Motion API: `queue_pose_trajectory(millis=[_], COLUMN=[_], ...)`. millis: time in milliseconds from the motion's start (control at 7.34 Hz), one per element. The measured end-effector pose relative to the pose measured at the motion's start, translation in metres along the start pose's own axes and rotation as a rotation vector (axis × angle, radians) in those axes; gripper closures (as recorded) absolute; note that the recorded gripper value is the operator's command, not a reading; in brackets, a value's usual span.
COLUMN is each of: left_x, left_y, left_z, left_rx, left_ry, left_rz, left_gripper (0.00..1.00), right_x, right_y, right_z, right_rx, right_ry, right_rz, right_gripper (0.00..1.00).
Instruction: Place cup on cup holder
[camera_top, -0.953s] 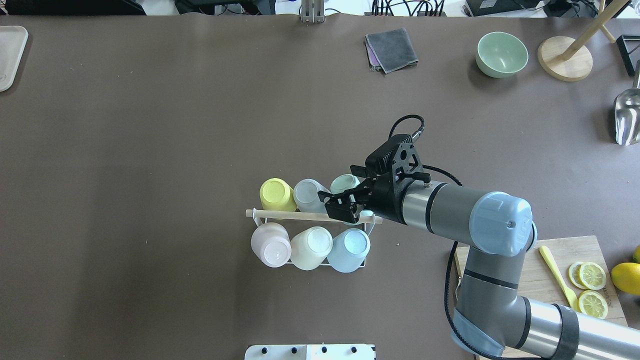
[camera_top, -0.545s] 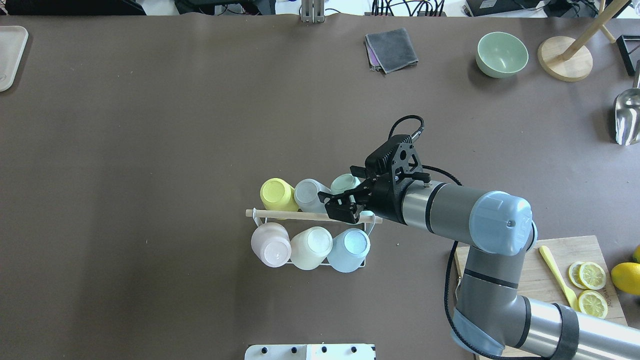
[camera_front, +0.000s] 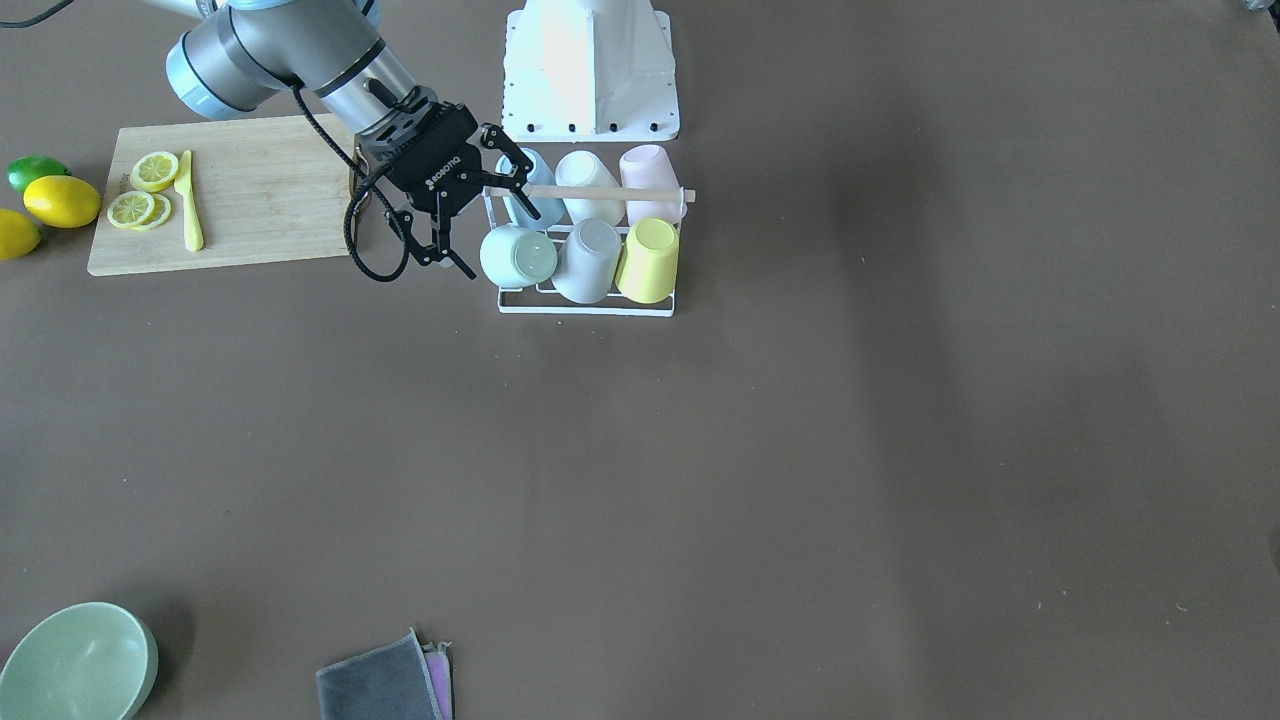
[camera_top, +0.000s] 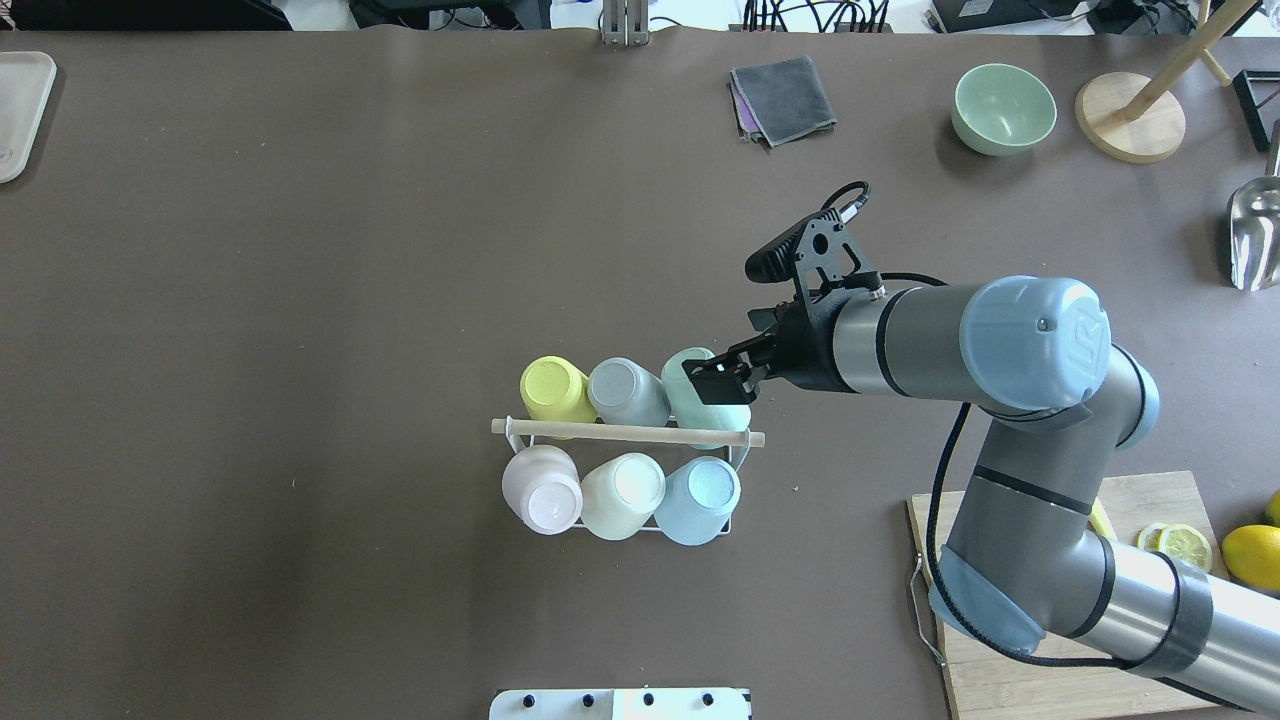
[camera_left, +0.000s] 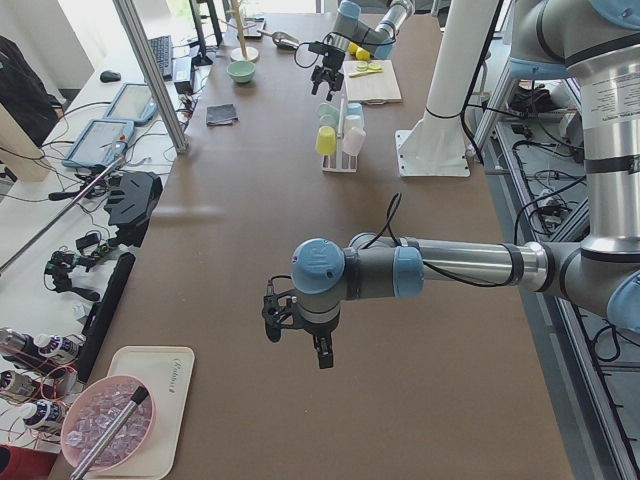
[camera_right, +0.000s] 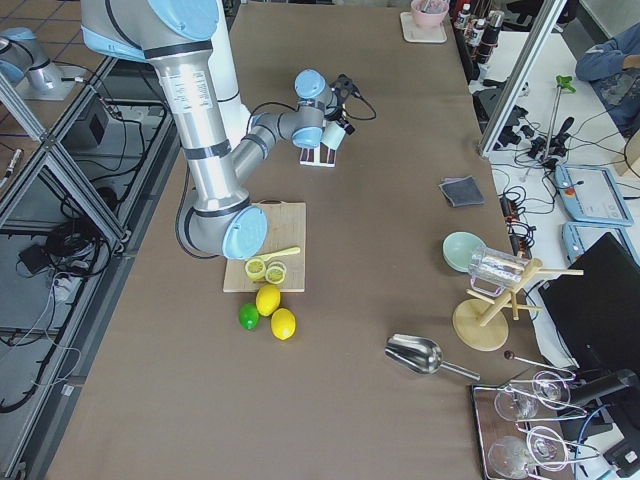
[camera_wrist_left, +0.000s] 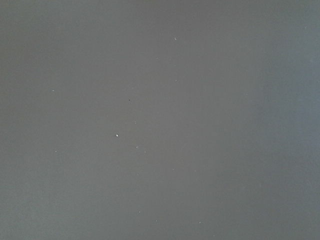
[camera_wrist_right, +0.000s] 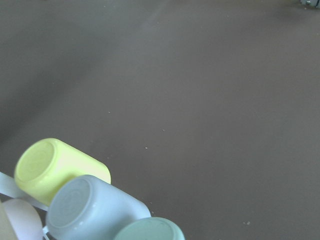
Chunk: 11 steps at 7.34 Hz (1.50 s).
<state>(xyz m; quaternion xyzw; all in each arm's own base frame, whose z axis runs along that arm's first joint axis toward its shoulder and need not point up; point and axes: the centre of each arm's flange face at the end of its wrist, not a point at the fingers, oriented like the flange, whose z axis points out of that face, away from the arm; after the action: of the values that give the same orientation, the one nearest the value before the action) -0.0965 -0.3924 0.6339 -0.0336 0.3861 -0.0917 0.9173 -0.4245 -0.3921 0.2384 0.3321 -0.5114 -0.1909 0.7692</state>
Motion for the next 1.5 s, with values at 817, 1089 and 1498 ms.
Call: queue_pose_trajectory(millis=[817, 1089, 1498], left_x=[0.004, 0.000, -0.002], left_y=[-0.007, -0.007, -0.006], left_z=[-0.004, 0.000, 0.003], left_rx=[0.010, 0.002, -0.003], left_ry=[0.000, -0.001, -0.001], left_rz=[0.015, 0.009, 0.004], left_gripper=[0.01, 0.01, 0.01], right_x=[0.124, 0.168, 0.261], right_y=[-0.012, -0.010, -0.009], right_z=[-0.029, -0.043, -0.095], right_rx=[-0.391, -0.506, -0.582], right_ry=[0.309, 0.400, 0.450], right_rz=[0.159, 0.155, 0.287], right_gripper=[0.00, 0.00, 0.00])
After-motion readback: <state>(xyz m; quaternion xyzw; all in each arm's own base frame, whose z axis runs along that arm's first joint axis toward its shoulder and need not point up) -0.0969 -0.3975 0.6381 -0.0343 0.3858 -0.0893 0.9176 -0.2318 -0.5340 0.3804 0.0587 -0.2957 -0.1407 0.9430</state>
